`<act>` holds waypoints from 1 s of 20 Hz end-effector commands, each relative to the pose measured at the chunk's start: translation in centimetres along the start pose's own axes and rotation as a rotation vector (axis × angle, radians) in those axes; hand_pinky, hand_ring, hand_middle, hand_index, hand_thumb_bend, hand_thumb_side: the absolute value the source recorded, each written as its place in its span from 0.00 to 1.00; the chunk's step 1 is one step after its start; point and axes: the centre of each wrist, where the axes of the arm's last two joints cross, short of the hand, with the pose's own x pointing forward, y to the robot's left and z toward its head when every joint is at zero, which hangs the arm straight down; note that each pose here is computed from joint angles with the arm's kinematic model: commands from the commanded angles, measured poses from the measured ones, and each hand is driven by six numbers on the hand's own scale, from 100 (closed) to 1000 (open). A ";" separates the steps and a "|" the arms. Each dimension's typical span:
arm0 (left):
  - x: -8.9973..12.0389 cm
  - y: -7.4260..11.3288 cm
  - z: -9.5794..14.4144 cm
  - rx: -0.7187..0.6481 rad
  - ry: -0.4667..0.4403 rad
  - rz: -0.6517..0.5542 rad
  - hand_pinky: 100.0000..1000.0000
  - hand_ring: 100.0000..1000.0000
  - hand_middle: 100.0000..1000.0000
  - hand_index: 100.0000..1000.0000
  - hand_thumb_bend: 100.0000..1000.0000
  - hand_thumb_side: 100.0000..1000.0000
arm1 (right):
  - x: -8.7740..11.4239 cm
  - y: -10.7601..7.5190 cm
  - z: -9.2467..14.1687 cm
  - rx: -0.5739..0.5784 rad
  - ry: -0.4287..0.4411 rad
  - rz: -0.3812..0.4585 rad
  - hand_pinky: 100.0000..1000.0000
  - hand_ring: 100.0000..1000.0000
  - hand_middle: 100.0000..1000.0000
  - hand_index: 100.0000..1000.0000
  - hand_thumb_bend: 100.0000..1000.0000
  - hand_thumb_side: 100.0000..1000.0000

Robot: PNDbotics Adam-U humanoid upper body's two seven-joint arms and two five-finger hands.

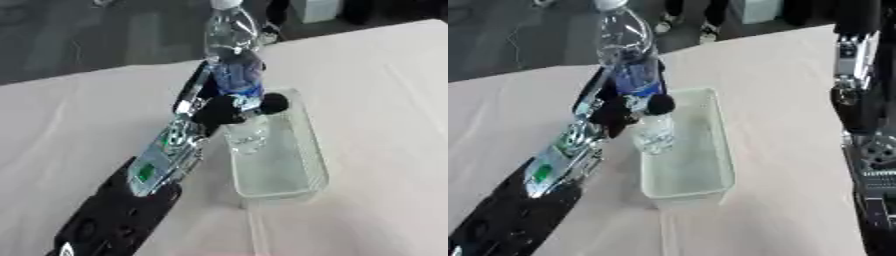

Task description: Pick up objects on the table and place them in the box.

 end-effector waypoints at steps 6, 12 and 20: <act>-0.6 -0.5 0.1 -0.037 -0.036 -0.036 0.00 0.00 0.00 0.10 0.99 0.17 | 0.2 -0.5 -0.7 -0.013 -0.032 0.013 0.46 0.69 0.79 0.79 0.00 1.00; -0.7 -0.5 0.2 -0.080 -0.059 -0.085 0.00 0.00 0.00 0.20 1.00 0.21 | 0.2 -0.5 -0.7 -0.011 -0.029 0.011 0.46 0.69 0.79 0.79 0.00 1.00; 1.8 -0.7 -0.1 -0.273 -0.225 -0.250 0.51 0.79 0.88 0.97 1.00 0.51 | 0.2 -0.4 -0.5 -0.008 -0.021 0.008 0.46 0.69 0.79 0.78 0.00 1.00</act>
